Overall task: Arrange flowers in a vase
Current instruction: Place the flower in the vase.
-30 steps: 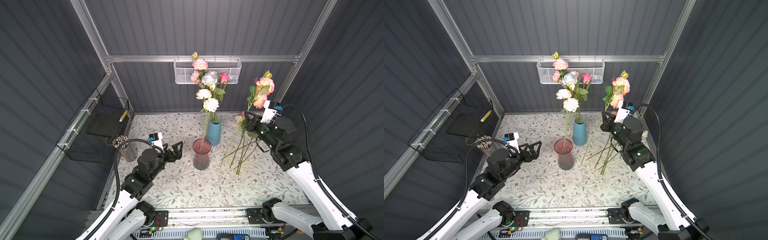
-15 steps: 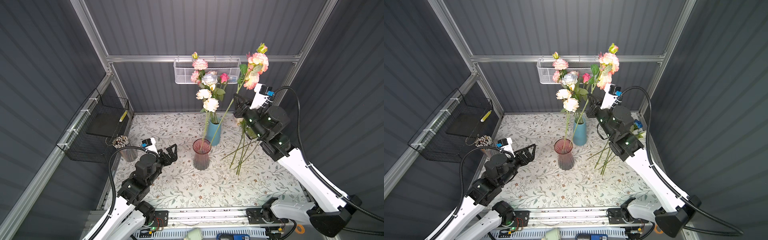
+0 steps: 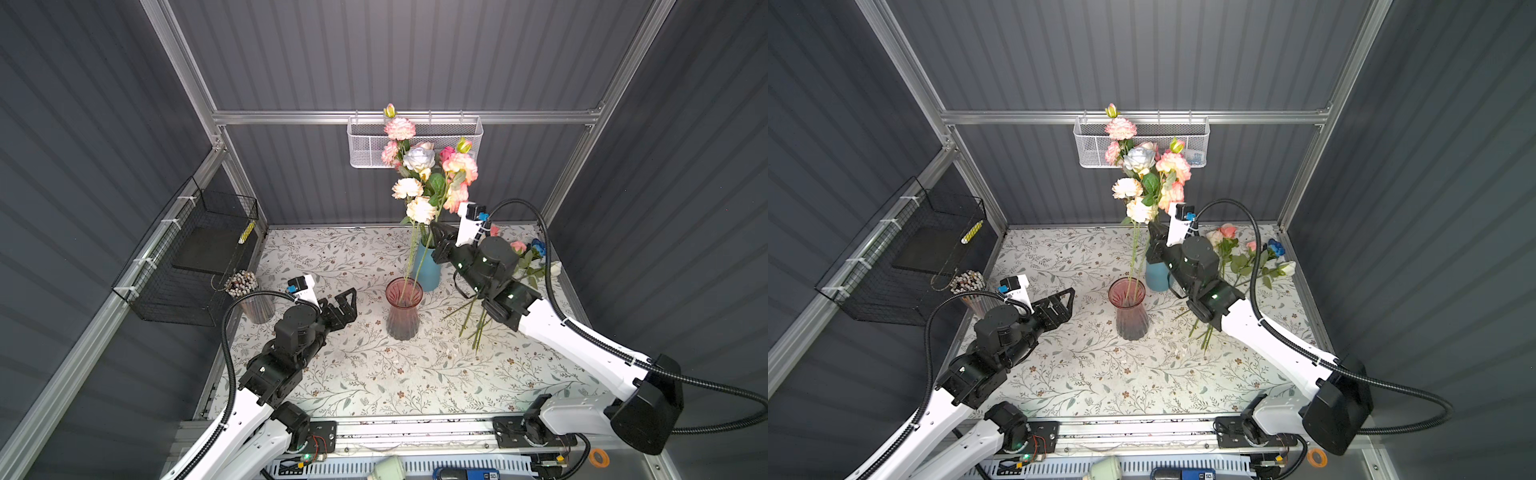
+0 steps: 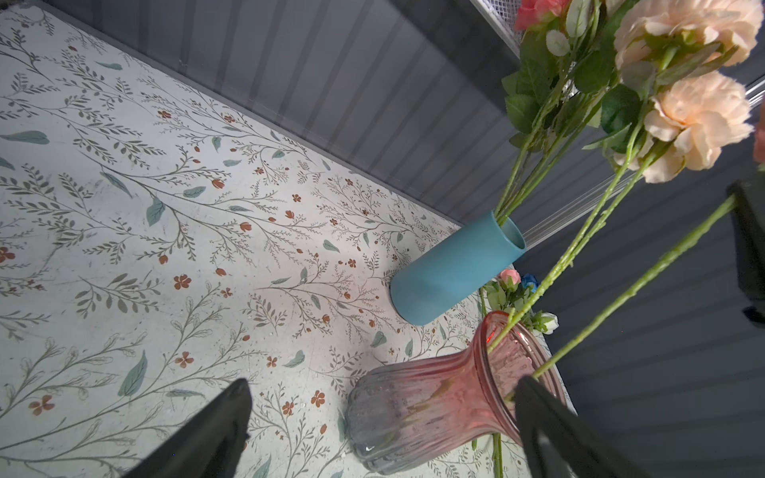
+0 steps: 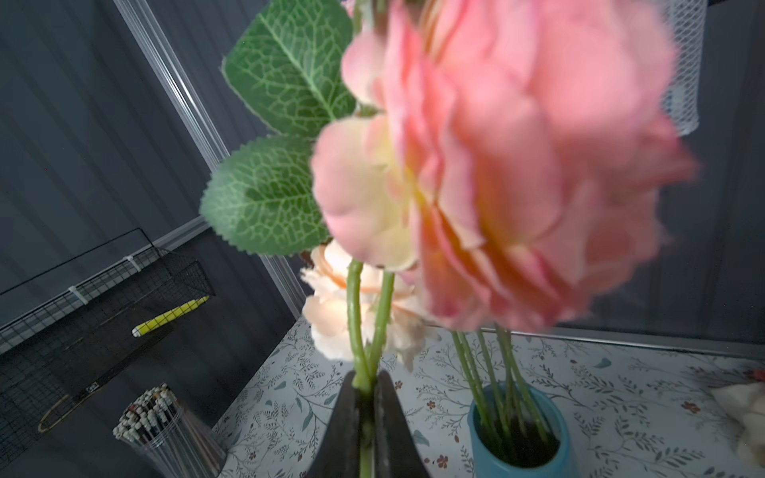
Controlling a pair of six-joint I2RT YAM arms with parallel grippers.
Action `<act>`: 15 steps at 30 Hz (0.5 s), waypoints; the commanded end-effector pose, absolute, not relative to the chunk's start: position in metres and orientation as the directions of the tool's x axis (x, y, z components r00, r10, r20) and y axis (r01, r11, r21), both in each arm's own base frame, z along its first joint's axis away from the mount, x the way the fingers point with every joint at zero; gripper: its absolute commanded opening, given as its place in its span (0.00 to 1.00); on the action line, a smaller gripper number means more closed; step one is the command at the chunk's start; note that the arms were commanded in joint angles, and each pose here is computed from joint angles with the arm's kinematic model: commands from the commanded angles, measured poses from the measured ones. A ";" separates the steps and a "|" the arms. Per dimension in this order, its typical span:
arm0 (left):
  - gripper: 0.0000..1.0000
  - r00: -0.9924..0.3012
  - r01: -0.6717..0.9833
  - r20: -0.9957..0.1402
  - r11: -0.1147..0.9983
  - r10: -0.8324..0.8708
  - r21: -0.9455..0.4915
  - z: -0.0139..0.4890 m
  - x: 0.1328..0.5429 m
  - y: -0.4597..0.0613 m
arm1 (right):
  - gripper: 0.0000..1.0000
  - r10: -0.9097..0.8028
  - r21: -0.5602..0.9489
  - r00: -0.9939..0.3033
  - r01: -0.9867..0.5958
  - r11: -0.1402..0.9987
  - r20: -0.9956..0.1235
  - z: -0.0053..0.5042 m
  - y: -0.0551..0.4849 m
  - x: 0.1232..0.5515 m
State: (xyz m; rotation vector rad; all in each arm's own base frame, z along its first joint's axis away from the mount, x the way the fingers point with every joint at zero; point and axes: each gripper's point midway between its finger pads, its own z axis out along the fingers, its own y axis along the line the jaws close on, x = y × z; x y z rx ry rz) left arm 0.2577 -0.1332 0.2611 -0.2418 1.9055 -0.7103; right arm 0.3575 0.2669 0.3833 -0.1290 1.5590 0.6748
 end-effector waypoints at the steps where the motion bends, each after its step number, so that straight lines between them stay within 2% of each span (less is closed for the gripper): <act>1: 1.00 -0.446 0.172 -0.768 0.798 -0.459 -0.577 0.257 0.260 -0.140 | 0.12 0.376 0.372 -0.088 -0.467 0.802 -0.922 0.386 0.268 0.343; 11: 1.00 -0.471 0.182 -0.755 0.788 -0.455 -0.588 0.251 0.268 -0.151 | 0.27 0.388 0.432 -0.191 -0.435 0.790 -0.902 0.344 0.279 0.328; 15: 1.00 -0.477 0.178 -0.750 0.785 -0.458 -0.593 0.248 0.269 -0.153 | 0.29 0.377 0.436 -0.221 -0.431 0.790 -0.900 0.337 0.280 0.325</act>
